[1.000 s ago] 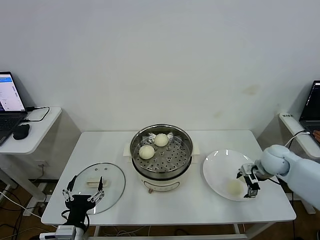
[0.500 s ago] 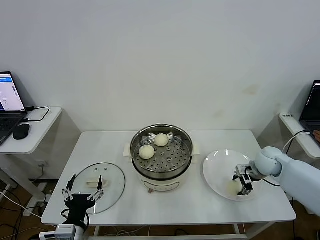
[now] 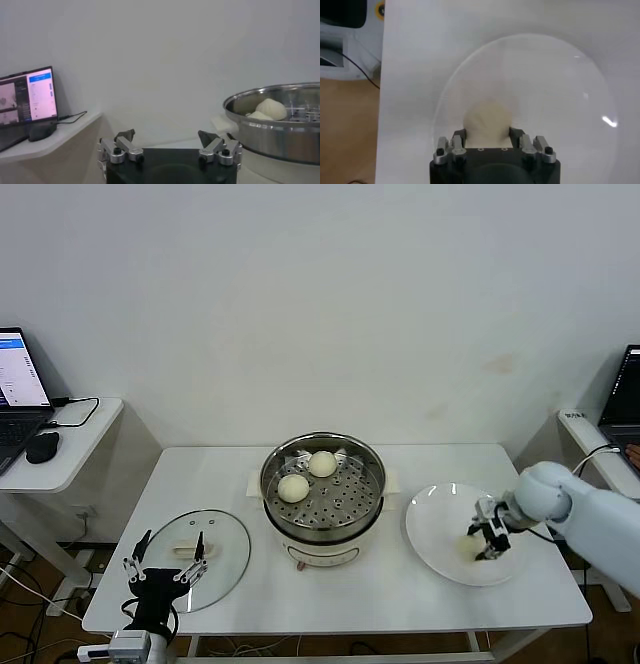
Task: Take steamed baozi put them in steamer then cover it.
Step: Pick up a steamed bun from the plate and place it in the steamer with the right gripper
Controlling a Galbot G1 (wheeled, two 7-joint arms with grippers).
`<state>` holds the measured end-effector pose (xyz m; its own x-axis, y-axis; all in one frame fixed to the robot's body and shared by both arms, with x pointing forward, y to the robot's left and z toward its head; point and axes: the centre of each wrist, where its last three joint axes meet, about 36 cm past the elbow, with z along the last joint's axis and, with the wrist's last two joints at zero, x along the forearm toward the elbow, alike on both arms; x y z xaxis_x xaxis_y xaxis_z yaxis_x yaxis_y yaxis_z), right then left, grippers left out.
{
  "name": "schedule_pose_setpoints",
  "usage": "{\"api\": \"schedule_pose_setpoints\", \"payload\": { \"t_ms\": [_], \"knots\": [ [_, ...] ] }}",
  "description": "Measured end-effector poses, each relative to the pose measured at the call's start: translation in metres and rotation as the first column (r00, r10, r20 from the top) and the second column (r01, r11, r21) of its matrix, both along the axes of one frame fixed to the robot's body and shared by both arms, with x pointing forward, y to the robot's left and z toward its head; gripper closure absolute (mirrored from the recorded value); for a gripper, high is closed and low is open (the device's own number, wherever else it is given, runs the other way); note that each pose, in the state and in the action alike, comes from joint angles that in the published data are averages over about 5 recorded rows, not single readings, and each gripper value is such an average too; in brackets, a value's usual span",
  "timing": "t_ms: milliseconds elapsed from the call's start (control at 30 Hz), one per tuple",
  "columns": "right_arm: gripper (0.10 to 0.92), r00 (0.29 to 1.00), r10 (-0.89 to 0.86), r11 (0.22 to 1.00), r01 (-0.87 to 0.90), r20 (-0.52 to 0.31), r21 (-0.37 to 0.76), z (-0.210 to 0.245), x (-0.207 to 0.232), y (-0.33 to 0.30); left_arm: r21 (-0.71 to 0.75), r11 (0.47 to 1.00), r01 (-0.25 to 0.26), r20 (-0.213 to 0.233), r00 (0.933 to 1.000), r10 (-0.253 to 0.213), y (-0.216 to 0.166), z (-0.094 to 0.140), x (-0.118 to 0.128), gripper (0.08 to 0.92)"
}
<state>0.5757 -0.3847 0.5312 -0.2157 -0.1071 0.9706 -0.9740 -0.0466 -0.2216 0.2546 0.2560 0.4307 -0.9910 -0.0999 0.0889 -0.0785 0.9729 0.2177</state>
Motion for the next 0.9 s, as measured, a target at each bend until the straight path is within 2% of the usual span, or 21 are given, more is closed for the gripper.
{"api": "schedule_pose_setpoints", "payload": {
  "t_ms": [267,533,700,900],
  "knots": [
    [0.471,0.994,0.019,0.997,-0.027,0.104,0.075,0.079,0.027,0.015,-0.001,1.0,0.005,0.009,0.9999,-0.005,-0.001,0.003,0.0,0.177],
    [0.471,0.968,0.153,0.975,-0.181,0.2,0.127,0.15,0.044,0.072,0.0,1.0,0.001,0.016,0.9999,-0.001,0.0,0.005,0.001,0.177],
    [0.471,0.936,0.279,0.941,-0.311,0.214,0.135,0.161,0.049,0.121,0.0,1.0,-0.01,0.017,0.9998,0.01,0.002,0.004,0.001,0.177],
    [0.471,0.876,0.437,0.878,-0.465,0.204,0.115,0.145,0.053,0.177,0.001,1.0,-0.023,0.026,0.9994,0.023,0.004,0.005,0.002,0.177]
  ]
}}
